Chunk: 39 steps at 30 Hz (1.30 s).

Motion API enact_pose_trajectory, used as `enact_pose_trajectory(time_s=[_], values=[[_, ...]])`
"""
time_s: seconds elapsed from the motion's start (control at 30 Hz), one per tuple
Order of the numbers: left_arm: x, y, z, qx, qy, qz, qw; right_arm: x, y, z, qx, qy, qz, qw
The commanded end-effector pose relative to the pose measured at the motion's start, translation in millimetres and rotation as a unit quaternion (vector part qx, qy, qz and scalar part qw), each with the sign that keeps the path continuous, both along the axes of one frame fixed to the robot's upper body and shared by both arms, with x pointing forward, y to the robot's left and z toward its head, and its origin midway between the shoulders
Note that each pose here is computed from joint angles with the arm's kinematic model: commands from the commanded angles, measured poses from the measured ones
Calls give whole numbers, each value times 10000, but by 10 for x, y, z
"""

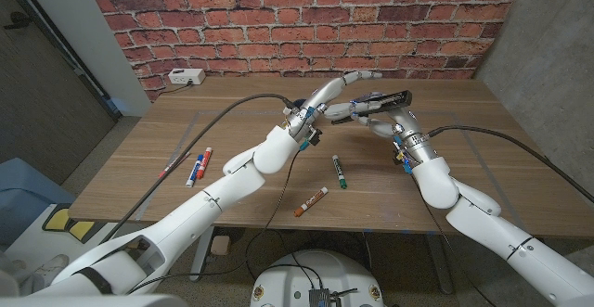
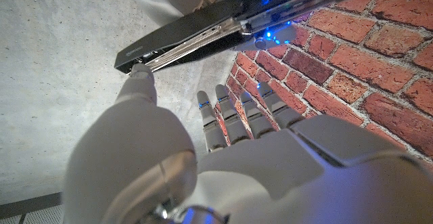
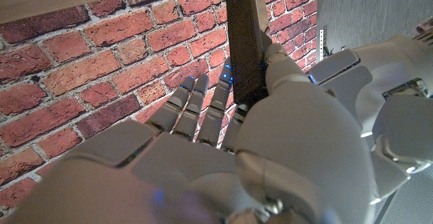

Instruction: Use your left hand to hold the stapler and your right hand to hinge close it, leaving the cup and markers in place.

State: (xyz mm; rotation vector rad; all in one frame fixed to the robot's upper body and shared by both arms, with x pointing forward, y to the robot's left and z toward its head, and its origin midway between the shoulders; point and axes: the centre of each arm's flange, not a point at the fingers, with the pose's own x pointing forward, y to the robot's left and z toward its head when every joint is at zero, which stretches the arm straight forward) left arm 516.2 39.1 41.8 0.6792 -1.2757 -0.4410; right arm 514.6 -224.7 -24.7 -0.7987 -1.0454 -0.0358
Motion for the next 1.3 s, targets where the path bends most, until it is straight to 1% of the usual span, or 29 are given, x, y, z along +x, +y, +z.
enact_pose_trajectory(time_s=[0.03,0.27,0.53,0.63,0.8,0.93,1.03,1.3], values=[[-30,-47,-26,53,10,-128,9999,-9,23,6,-39,8,0,10000],[-36,-71,-27,109,17,-176,9998,-9,29,7,-39,25,9,10000],[-30,-129,-13,165,15,-235,9996,-13,26,13,-65,27,6,10000],[-39,-163,3,207,-57,-250,9995,-10,24,20,-94,32,-1,10000],[-11,-191,22,187,-66,-270,9994,-7,26,29,-114,28,-3,9999],[-25,-221,38,243,-213,-230,9992,3,29,36,-118,35,3,9999],[-29,-244,36,236,-160,-326,9991,10,33,36,-110,39,9,9999],[-35,-278,59,282,-195,-364,9988,29,39,40,-115,46,15,9999]])
